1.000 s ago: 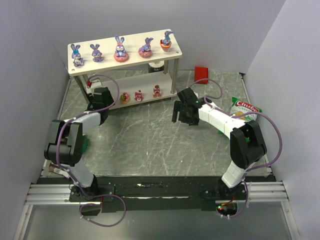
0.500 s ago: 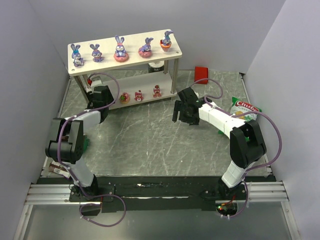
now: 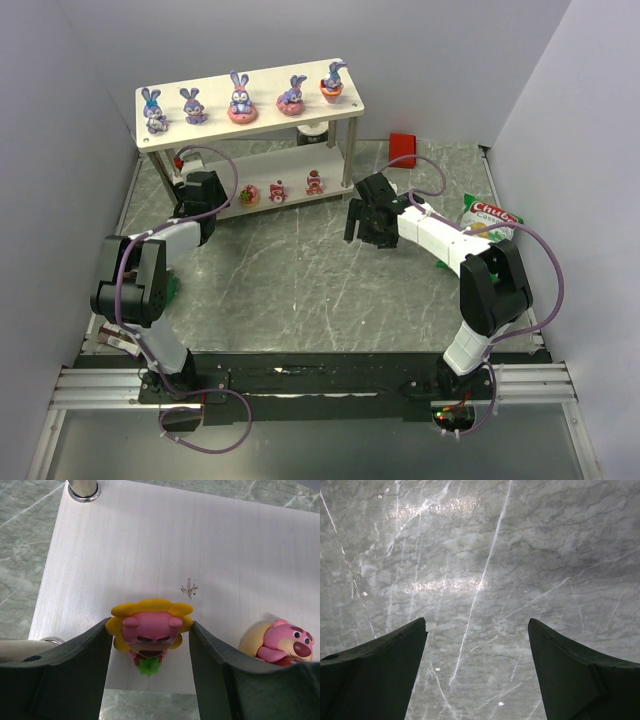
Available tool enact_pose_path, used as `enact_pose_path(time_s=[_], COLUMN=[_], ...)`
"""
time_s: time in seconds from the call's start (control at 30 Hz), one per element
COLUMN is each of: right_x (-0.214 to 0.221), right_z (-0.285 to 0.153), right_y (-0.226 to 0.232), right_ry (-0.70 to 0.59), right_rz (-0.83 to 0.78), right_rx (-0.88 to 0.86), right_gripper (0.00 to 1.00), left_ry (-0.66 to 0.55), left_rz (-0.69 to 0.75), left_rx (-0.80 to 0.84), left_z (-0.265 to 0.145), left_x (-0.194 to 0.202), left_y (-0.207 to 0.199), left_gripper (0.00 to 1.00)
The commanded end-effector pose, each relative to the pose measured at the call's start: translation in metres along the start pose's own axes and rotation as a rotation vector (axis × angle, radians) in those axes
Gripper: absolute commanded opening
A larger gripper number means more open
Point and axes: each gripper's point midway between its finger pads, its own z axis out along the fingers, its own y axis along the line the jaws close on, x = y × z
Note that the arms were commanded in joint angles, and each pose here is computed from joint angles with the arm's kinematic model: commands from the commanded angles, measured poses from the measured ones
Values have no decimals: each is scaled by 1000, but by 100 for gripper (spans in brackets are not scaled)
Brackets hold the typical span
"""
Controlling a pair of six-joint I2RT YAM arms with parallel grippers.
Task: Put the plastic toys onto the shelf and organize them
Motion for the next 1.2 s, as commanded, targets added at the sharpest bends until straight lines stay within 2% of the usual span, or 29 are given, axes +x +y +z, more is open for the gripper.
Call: enact_pose_path(time_s=[0.0,0.6,0.93,1.17], right_x=[-21,-20,-19,-19], right_z=[-6,-8,-8,-9], right_y=[8,9,10,10], right_ry=[-53,-58,-55,-59], right_rz=[13,17,22,22], right_rx=[-28,-38,-43,-48], right_gripper=[89,89,88,88], left_ry=[-66,-72,-80,-74], left_rz=[-33,-40,-46,-64], left_rx=[37,43,36,24], left_z=[0,-5,-10,-16], left_x=[-26,-25,-27,-26], left_y=[-10,-8,-5,-1], left_gripper=[59,75,77,89])
